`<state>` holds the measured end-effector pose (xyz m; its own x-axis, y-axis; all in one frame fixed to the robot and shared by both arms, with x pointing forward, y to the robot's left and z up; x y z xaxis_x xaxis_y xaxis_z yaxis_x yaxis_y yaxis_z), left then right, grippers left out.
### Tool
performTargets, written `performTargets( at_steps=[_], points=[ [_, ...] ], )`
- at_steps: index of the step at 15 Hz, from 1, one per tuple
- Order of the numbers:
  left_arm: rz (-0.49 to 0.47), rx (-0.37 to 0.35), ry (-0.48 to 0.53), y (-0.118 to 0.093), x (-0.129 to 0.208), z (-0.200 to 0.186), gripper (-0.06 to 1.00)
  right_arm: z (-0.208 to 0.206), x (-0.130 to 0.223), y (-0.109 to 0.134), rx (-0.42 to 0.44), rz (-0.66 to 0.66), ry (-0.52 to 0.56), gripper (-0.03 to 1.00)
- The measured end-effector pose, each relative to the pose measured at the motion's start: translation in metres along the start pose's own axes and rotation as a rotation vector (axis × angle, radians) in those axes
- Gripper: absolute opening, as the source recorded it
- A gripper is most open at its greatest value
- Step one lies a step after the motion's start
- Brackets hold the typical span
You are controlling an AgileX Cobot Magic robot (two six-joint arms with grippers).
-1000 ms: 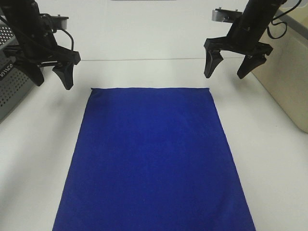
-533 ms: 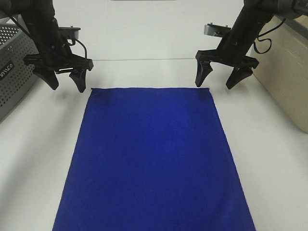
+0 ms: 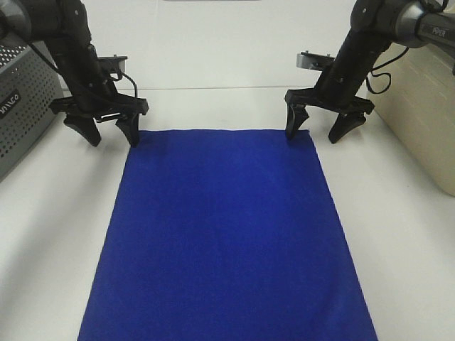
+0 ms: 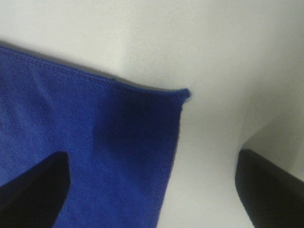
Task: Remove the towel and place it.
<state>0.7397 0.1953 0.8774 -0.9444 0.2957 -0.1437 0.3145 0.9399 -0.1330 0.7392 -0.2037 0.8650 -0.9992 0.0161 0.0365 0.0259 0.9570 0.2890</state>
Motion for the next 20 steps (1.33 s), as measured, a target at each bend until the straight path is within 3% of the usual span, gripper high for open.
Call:
performTargets(
  at_steps=[8,20],
  points=[
    [-0.012,0.061,-0.015,-0.004,-0.003,0.018,0.71,0.0,0.0,0.001,-0.01,0.002,0.001,0.92],
    [-0.01,0.063,-0.014,-0.004,-0.003,0.019,0.71,0.001,0.0,0.004,-0.041,0.01,0.004,0.91]
  ],
)
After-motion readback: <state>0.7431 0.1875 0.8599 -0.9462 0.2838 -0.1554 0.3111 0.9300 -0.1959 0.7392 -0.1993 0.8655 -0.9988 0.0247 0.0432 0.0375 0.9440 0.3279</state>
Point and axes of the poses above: a point on each arm's last joint axis where the gripper is mounted, z pointing out along that axis toward the gripper, y along the wrist's bending axis when the last joint is at zero, x = y × z, the point moved 2 cm from there along z, pointing out along that axis toward the gripper, and after that the axes turned 11 degrees about z, right-handed, at the moved point
